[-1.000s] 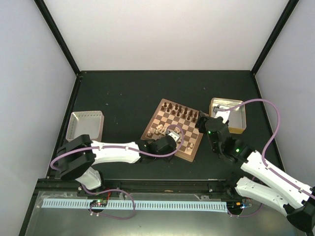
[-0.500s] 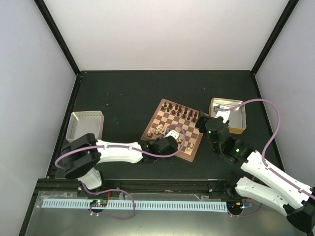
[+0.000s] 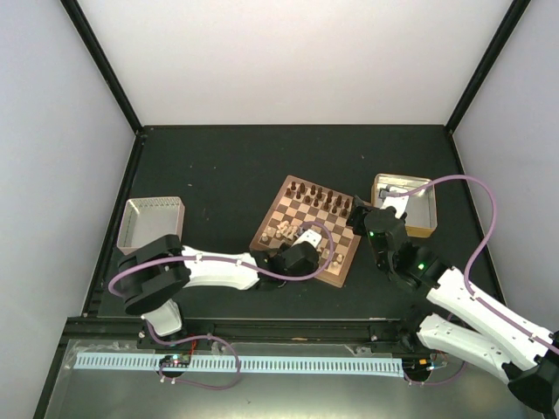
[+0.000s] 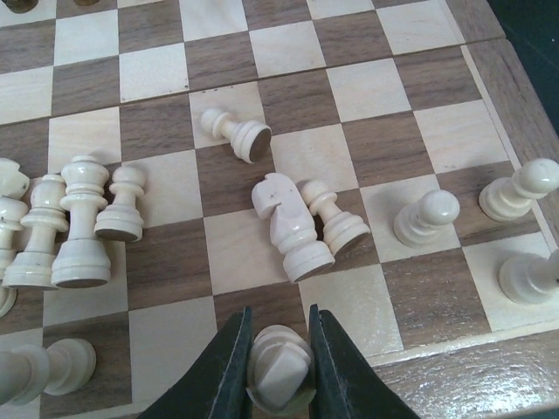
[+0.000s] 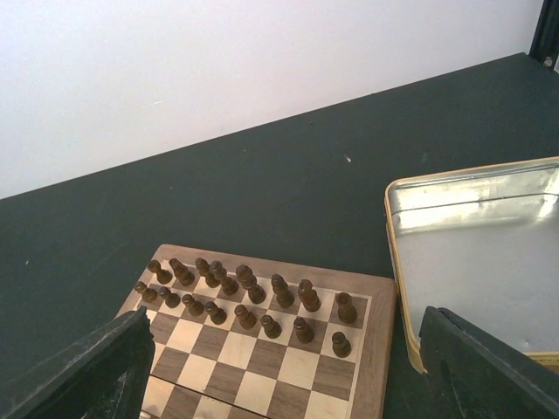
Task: Set up the chess pieces on the board
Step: Place the chess piece on the chessboard, then pick up the chess piece from the chessboard.
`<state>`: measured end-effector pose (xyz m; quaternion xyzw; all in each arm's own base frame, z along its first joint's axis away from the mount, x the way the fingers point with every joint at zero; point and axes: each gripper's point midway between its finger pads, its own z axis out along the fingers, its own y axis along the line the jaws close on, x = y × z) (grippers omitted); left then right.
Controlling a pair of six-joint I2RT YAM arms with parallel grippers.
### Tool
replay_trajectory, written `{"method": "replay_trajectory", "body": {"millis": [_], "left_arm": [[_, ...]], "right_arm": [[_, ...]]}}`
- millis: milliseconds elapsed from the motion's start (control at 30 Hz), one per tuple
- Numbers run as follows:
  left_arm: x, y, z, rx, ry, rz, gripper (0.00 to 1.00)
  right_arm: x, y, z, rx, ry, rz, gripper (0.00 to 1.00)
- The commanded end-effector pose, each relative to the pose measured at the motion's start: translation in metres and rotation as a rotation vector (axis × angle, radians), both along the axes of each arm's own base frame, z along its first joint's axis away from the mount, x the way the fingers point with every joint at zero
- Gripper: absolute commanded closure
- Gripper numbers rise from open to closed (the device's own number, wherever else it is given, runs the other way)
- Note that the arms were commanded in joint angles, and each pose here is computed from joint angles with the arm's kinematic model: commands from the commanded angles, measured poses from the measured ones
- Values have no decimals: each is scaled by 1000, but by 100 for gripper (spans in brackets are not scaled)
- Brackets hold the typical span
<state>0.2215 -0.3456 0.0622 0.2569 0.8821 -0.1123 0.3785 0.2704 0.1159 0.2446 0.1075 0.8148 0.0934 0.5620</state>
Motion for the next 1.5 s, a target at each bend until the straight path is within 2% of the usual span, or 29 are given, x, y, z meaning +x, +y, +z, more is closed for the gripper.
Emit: {"method": "replay_trajectory", "body": {"millis": [0,167,367,533,700,833,1000,1133,1200,1267,1467], "left_arm": [[8,-11,7,-16,-45,7,93],[9,-9,4,-1,-43,17,86],[6,-6,13,-20,-45,14,64],[6,-4,44,-77,-72,11,47],[7,7,84,-151,-110,33,42],[11,30,117,-224,-133,76,40],[16,72,152,-311,-169,141,37],[22,112,172,-402,-167,191,33],[24,127,182,-454,-167,195,31],[23,138,195,-498,-178,181,29],[10,144,231,-569,-206,89,26]], "right_arm": [[3,-5,4,9,-28,-36,16],[3,-5,2,12,-25,-32,16],[2,-5,4,18,-28,-30,16],[1,-4,5,22,-25,-20,16],[-2,0,4,31,-11,17,16],[-4,19,-4,42,26,133,16],[1,50,-37,33,177,300,20],[5,79,-78,-23,342,419,30],[7,90,-96,-48,416,460,42],[9,100,-110,-56,463,496,47],[18,122,-141,-93,585,551,49]]}}
